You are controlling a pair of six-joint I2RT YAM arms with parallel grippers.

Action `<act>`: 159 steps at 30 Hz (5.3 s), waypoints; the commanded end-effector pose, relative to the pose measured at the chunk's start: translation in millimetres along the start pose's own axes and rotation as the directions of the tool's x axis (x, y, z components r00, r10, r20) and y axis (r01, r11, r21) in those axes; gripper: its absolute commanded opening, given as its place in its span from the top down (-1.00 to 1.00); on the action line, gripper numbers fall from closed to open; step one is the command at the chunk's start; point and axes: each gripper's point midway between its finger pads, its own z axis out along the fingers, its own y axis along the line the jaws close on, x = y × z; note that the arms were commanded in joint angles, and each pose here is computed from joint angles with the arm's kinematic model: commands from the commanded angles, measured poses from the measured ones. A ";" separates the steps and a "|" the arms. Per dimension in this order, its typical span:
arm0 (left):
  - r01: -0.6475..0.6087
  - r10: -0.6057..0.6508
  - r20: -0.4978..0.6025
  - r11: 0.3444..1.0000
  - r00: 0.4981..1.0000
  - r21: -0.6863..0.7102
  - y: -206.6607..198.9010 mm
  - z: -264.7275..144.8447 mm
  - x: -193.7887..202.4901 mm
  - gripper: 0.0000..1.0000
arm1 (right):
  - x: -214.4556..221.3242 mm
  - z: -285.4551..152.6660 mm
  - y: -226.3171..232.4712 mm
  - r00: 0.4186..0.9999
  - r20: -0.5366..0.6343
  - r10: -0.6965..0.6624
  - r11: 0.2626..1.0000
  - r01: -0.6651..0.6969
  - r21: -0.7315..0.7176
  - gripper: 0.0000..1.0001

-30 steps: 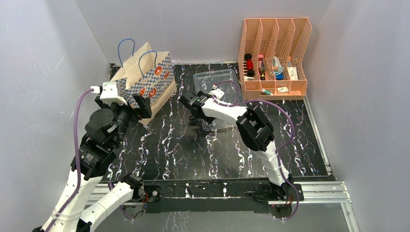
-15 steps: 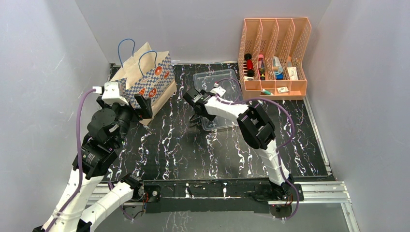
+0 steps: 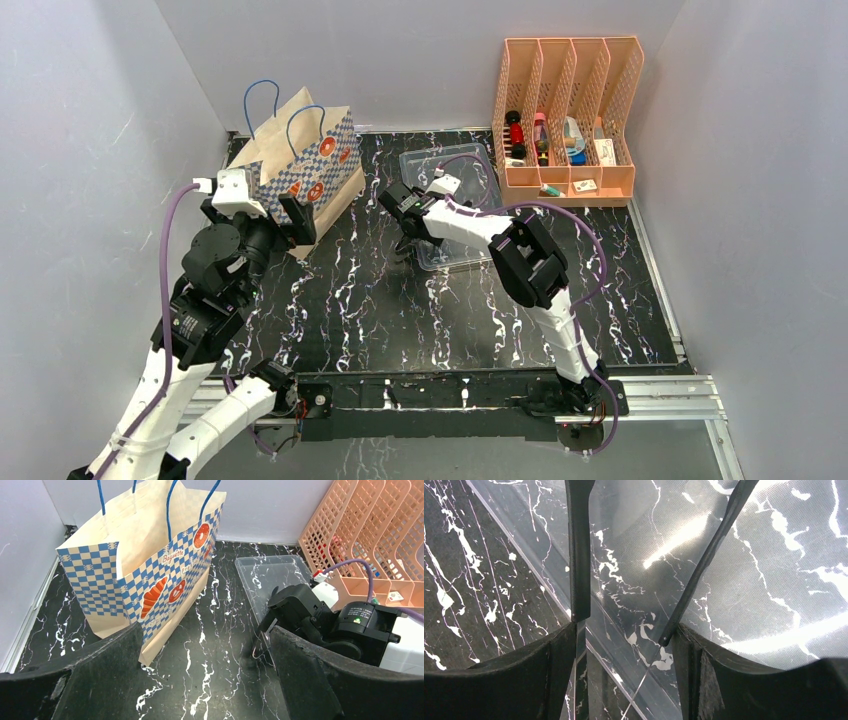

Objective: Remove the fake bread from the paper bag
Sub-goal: Pick up the clamp from the container, then adjust the paper bag at the center of the board.

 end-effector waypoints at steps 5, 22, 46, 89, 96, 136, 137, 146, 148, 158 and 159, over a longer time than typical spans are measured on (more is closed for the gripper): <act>-0.008 0.008 0.015 1.000 1.000 -0.007 1.1 0.0 -3.4 -0.97 | -19.5 -8.9 4.6 0.998 0.063 -0.023 0.998 0.027 -0.065 -0.19; 0.023 -0.023 0.004 0.978 1.000 -0.207 32.4 -4.0 -13.5 -0.97 | -42.6 -34.6 6.9 0.993 0.112 -0.028 0.987 0.046 -0.156 -0.09; -0.134 0.075 -0.159 0.908 0.984 -0.398 40.0 49.8 -62.9 -0.97 | -59.7 -101.8 -19.3 0.983 0.160 -0.095 0.919 0.149 -0.365 -0.05; 0.281 -0.473 -0.155 0.723 0.868 -0.631 121.9 146.7 22.8 -0.85 | -41.3 -144.2 -14.9 0.976 0.148 -0.161 0.818 0.216 -0.533 -0.07; 0.291 -0.522 -0.172 0.685 0.836 -0.668 149.2 171.4 50.7 -0.85 | -32.8 -138.8 -5.4 0.971 0.147 -0.190 0.812 0.239 -0.532 -0.07; 0.208 -0.309 -0.176 0.876 0.935 -0.434 48.3 74.5 114.3 1.00 | -66.7 -191.5 -60.6 0.953 0.233 -0.192 0.847 0.281 -0.451 -0.04; 0.201 -0.303 -0.183 0.879 0.935 -0.432 46.4 70.2 119.2 1.00 | -68.1 -194.5 -62.6 0.953 0.235 -0.191 0.846 0.281 -0.454 -0.04; 0.200 -0.315 -0.223 0.884 0.922 -0.423 35.0 39.7 165.8 1.00 | -81.5 -223.3 -76.8 0.947 0.265 -0.181 0.836 0.290 -0.465 -0.02; 0.196 -0.313 -0.227 0.885 0.922 -0.423 32.8 36.0 171.1 1.00 | -83.5 -229.4 -78.2 0.946 0.271 -0.178 0.834 0.291 -0.468 -0.02; 0.210 -0.336 -0.242 0.879 0.910 -0.428 30.1 17.5 190.7 1.00 | -78.0 -260.4 -84.0 0.936 0.283 -0.209 0.812 0.328 -0.483 0.03; 0.219 -0.342 -0.237 0.877 0.909 -0.427 30.4 15.2 190.4 1.00 | -77.2 -262.8 -86.0 0.935 0.283 -0.214 0.812 0.332 -0.481 0.04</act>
